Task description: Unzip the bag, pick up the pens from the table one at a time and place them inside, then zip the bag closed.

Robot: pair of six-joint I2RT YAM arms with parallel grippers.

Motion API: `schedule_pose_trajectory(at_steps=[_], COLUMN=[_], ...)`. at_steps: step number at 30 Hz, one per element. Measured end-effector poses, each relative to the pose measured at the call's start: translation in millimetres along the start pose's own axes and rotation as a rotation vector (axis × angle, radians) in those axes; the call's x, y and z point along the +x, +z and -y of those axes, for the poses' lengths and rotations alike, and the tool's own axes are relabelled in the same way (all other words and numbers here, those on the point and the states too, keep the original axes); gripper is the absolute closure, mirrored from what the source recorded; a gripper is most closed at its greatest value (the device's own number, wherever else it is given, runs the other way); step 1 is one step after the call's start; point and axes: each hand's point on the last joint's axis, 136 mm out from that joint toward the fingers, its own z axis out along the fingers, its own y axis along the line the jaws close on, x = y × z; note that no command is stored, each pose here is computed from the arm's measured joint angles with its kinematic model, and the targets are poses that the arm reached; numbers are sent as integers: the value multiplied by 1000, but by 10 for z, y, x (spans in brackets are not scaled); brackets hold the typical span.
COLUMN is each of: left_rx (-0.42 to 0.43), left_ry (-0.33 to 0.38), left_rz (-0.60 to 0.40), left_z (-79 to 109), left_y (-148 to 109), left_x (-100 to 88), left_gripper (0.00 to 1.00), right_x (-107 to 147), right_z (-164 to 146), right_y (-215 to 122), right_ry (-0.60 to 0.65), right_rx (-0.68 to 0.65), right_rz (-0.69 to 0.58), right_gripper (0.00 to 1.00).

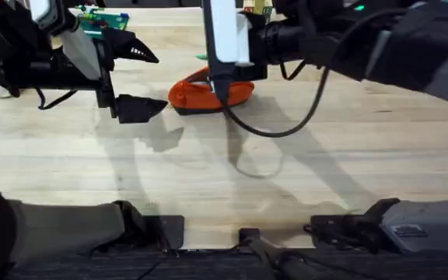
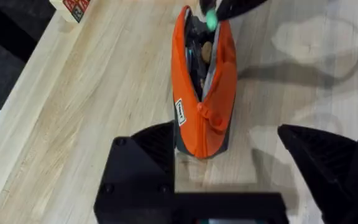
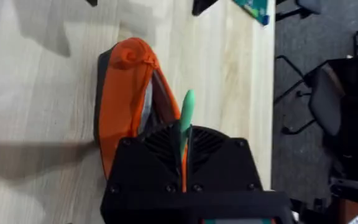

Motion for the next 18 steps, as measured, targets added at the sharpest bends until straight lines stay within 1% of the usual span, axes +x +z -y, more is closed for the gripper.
schedule_pose_trajectory(at_steps=[10, 11, 18], left_rx=[0, 0, 0], left_ry=[0, 0, 0], left_rz=[0, 0, 0], left_z=[0, 0, 0], left_y=[0, 0, 0], left_x=[0, -1, -1], left_gripper=[7, 7, 7], right_x=[224, 317, 461], right_z=[-175, -249, -356], right_y=[361, 509, 728], right_ry=[25, 34, 45], right_rx=[-64, -87, -112], right_rz=[-30, -40, -56], right_gripper=[971, 971, 971])
